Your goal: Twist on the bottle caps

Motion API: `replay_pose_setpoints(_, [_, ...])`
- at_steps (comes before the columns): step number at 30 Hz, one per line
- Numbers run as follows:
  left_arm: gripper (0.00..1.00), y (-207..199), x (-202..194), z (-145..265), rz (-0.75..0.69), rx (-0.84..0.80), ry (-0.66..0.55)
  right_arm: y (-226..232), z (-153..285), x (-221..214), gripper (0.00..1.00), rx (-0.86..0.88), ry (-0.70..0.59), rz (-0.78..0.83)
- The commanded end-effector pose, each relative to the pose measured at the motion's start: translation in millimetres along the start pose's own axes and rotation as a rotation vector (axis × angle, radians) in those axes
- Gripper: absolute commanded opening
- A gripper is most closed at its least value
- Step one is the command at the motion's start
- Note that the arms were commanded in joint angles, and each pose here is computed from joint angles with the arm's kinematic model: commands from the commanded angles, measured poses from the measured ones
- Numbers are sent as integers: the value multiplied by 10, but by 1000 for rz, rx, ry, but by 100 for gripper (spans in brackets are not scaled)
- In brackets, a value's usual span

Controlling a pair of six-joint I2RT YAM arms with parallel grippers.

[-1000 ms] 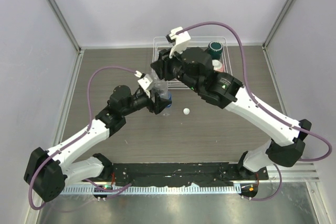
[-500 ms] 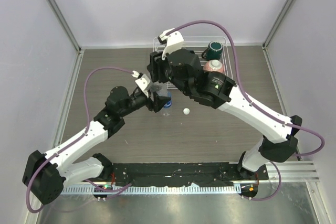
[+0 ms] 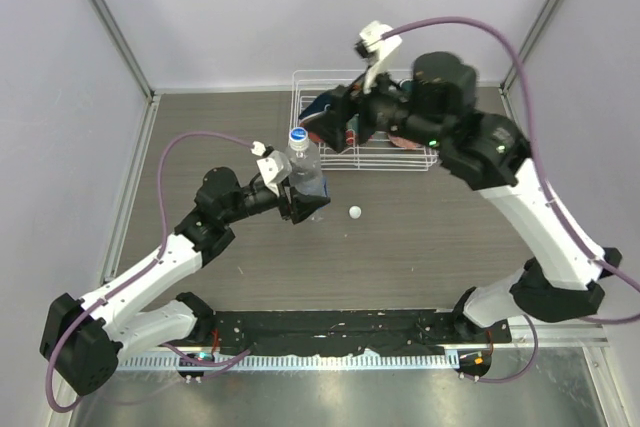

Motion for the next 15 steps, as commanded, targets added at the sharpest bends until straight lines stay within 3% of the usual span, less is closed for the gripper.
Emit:
replay_pose_setpoints(1, [0,-204,19,28,-97,-286,16,-26,573,130,77,459,-192,184])
replay_pose_setpoints(6, [0,-324,20,44,-100,-468,74,-211,621,78,78,605,-255,246])
replay_pose_setpoints(12, [0,-414,26,50,-36,-566,121,-224,470,50,78,840,-316,208])
replay_pose_setpoints(13, [0,-426,36,45,-33,-575,124,-221,453,104,78,867,-375,248])
replay_pose_setpoints(15, [0,-431,50,29,-25,-577,129,-193,422,40,78,910,-372,174])
Point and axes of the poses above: each gripper's point midway between its finger pads, its own z axis back along the fingers, its own y axis along the line the jaws close on, x = y × z, the point moved 10 cm from there along z, back along the fingers, and after that the axes turned 13 degrees about z, right-handed, at the moved point
